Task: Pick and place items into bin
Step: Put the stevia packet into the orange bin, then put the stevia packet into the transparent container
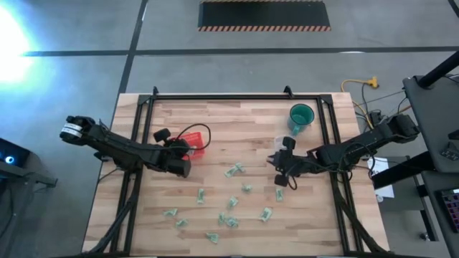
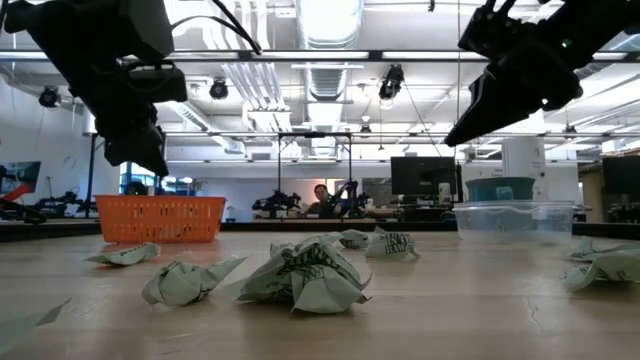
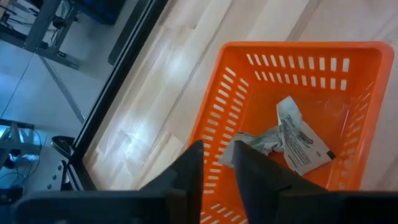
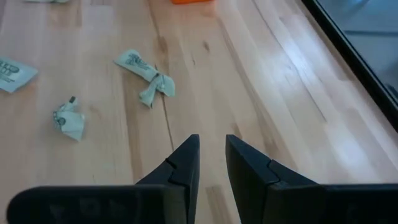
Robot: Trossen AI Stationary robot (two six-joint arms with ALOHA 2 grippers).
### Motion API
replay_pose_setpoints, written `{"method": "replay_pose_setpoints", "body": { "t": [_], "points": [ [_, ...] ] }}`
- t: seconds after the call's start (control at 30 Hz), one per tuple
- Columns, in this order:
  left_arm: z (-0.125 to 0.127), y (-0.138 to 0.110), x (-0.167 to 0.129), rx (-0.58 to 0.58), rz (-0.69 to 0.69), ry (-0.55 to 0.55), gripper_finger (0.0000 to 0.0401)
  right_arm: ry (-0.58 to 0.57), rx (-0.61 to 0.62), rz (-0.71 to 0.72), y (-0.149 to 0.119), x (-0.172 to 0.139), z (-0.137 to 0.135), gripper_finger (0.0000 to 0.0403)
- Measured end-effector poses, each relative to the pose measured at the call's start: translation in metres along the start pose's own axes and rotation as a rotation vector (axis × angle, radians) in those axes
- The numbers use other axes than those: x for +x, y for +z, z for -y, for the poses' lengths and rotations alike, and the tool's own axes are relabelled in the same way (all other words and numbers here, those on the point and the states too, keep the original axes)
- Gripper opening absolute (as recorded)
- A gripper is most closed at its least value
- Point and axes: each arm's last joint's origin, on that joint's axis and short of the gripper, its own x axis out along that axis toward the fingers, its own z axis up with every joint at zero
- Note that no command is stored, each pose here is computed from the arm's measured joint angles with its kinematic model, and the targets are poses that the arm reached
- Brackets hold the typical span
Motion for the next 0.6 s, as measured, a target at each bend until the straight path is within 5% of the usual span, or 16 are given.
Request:
{"method": "replay_pose_setpoints", "body": {
  "t": [0.23, 0.43, 0.6],
  "points": [
    [0.000, 0.000, 0.000, 0.002, -0.006, -0.005, 0.0130, 0.063, -0.012, 0.060, 0.006, 0.003, -0.005, 0.0068],
    [0.001, 0.002, -0.002, -0.004, -0.015, -0.033, 0.0134, 0.200, -0.193, 0.192, 0.014, 0.024, -0.024, 0.0068],
    [0.003, 0.003, -0.007, 0.012, -0.007, -0.065, 0.0134, 0.203, -0.266, 0.189, 0.014, 0.050, -0.035, 0.0068]
  ]
}}
